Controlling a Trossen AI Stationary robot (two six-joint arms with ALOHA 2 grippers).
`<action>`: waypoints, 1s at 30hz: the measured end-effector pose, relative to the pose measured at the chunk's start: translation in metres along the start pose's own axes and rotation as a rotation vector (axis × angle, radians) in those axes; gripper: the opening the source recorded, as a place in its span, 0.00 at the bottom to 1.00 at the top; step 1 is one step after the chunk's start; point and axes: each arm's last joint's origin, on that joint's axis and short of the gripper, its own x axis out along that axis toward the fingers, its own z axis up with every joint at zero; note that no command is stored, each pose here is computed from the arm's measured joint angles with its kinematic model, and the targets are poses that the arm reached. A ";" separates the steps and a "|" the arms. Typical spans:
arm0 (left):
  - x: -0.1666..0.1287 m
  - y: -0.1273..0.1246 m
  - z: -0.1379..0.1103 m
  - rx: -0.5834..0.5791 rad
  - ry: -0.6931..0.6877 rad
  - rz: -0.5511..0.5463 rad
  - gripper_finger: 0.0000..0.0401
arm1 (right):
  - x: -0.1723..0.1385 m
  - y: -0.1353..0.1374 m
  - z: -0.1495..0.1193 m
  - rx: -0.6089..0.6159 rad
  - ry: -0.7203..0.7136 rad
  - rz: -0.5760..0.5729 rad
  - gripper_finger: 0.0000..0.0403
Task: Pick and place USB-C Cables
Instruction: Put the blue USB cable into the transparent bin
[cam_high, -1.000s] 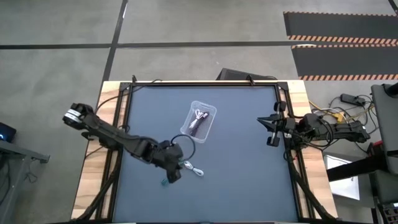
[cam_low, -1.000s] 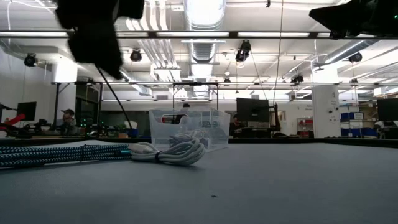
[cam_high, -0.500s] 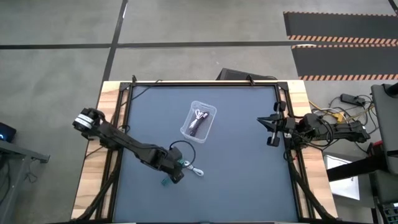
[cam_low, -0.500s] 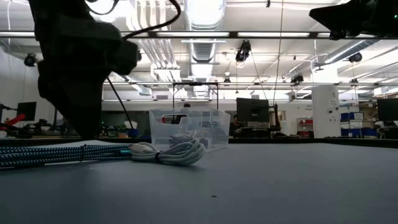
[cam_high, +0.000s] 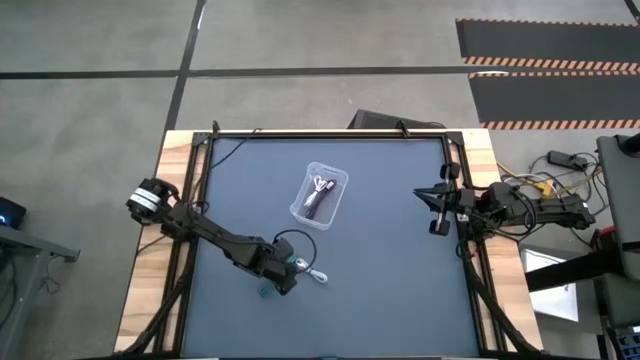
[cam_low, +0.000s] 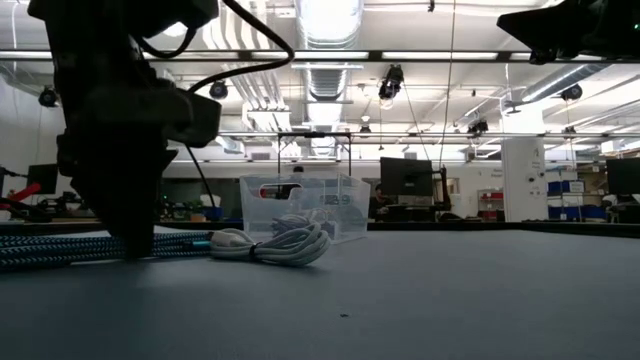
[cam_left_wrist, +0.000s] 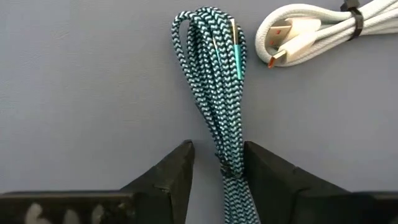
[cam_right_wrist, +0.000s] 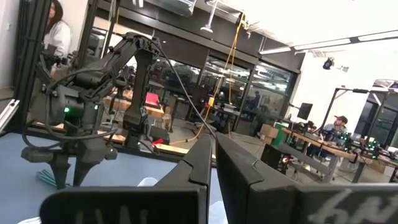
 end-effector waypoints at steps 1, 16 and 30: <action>0.001 0.000 0.000 0.001 0.001 0.004 0.28 | 0.000 0.000 0.000 0.000 0.000 0.000 0.03; -0.003 0.002 0.000 -0.023 0.004 0.006 0.04 | 0.000 0.000 0.000 0.003 0.002 0.001 0.03; -0.069 0.009 0.010 0.091 -0.261 -0.114 0.05 | 0.007 0.004 -0.007 0.101 0.068 0.033 0.03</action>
